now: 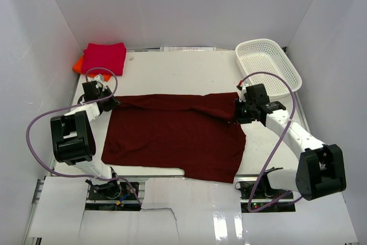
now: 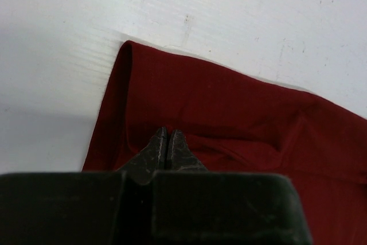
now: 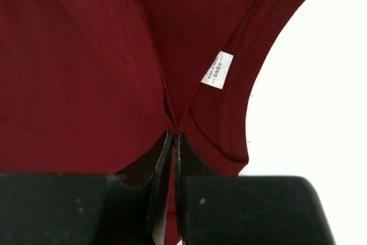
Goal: Fold and stack the t-shirts
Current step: Fold the flattened tshirt in 1/3 of the way
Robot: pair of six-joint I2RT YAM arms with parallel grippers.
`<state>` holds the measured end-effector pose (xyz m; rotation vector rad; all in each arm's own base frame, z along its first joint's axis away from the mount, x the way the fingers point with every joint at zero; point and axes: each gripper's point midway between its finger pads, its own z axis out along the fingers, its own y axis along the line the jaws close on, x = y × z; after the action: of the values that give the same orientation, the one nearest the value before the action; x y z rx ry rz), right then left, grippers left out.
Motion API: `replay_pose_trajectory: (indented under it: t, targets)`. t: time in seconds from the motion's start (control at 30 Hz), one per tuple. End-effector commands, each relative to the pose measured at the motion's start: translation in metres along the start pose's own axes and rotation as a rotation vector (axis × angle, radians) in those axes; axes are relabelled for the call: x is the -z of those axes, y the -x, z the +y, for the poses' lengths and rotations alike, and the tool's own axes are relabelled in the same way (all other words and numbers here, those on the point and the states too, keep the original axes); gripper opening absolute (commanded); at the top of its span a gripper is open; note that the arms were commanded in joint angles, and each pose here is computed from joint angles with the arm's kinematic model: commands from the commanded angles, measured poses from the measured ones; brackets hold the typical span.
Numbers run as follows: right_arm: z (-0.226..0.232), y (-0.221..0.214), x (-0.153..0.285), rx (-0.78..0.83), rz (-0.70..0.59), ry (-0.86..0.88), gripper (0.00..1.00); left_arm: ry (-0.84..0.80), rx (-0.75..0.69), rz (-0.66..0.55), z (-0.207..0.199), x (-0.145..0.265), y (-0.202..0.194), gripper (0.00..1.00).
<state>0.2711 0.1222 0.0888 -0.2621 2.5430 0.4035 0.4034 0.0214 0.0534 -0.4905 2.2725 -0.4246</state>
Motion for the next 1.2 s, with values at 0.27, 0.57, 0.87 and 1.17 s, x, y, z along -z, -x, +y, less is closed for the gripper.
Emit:
replay_pose_trajectory:
  t: [0.27, 0.57, 0.87, 1.17]
  targets:
    - [0.011, 0.028, 0.024, -0.011, -0.051, 0.012, 0.51, -0.015, -0.060, -0.080, -0.012, 0.023, 0.027, 0.06]
    - [0.007, 0.053, 0.024, -0.037, -0.091, -0.019, 0.68, -0.031, -0.071, -0.205, -0.024, 0.048, 0.056, 0.42]
    - [0.012, 0.080, 0.006, -0.040, -0.087, 0.012, 0.67, 0.004, -0.061, -0.214, -0.017, 0.055, 0.061, 0.76]
    - [-0.004, 0.113, -0.018, -0.113, -0.091, 0.034, 0.67, -0.068, -0.067, -0.151, -0.017, 0.023, 0.061, 0.94]
